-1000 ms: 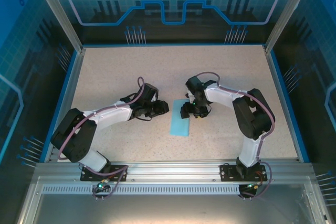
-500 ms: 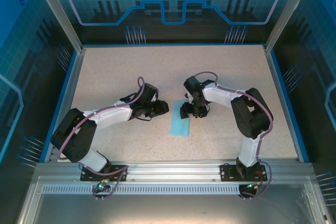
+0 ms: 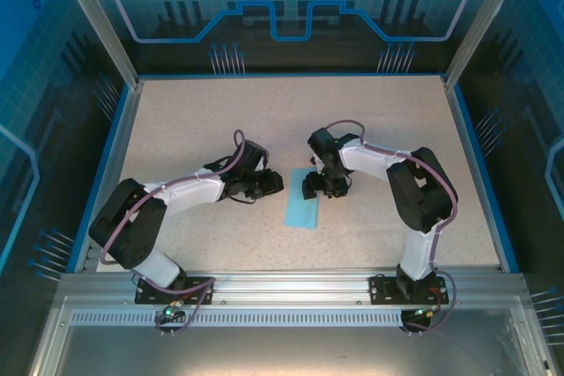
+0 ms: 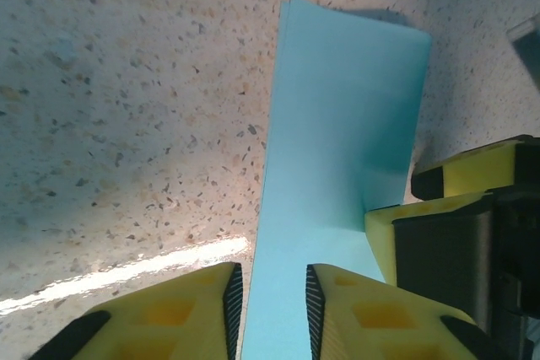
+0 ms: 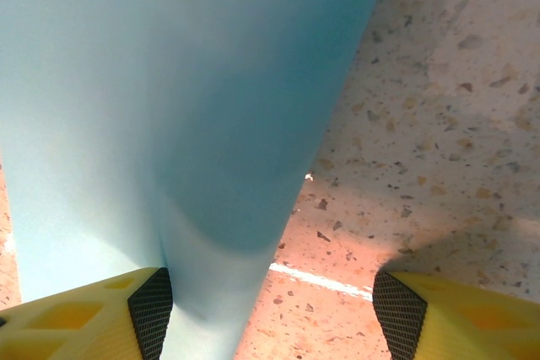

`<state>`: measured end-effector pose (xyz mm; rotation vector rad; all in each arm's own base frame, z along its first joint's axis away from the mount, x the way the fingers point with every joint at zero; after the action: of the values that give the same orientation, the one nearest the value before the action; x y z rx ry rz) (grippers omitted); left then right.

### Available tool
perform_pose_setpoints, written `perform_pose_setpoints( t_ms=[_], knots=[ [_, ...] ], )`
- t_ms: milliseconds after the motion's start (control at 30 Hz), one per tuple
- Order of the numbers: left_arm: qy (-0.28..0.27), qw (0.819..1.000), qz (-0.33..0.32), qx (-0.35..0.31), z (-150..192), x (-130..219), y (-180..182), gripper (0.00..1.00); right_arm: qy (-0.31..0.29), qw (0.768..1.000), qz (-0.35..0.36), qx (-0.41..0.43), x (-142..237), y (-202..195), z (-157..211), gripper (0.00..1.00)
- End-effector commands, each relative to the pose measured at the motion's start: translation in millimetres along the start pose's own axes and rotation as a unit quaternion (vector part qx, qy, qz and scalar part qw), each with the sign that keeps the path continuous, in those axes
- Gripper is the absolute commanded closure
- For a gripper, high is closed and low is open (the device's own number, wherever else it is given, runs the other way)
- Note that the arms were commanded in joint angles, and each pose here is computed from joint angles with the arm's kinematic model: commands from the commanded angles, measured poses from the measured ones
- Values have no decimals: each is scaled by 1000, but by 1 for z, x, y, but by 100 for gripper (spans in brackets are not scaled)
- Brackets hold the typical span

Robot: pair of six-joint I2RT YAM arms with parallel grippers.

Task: Fold a paper plane with a square sheet of paper (pick it up from the middle)
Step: Fold the square sheet of paper in half at the center of the table.

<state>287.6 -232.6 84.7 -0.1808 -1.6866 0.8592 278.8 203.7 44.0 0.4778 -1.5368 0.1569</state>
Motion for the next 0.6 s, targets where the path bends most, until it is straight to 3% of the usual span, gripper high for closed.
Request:
perform_pose_setpoints(
  t_ms=[0, 67, 567],
  knots=[
    [34, 999, 3, -20, 8, -11, -13, 73, 39, 999, 22, -2, -26, -6, 14, 30],
    [42, 999, -5, -21, 9, -16, -14, 77, 40, 999, 26, -1, -25, -7, 15, 30],
    [12, 1000, -19, -13, 4, -8, -10, 75, 32, 999, 12, 17, -19, -3, 13, 32]
  ],
)
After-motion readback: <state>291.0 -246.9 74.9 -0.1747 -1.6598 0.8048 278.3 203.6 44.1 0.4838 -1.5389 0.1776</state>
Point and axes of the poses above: each hand's point on the last joint's axis, 136 mm out from that joint toward the fingers, its own x axis back along the fingers, its own y axis along the line the jaws close on, z = x × y, the point moved 3 cm from there along x, back along the fingers, and after that the axes turned 15 degrees about x, right-handed, at the moved point
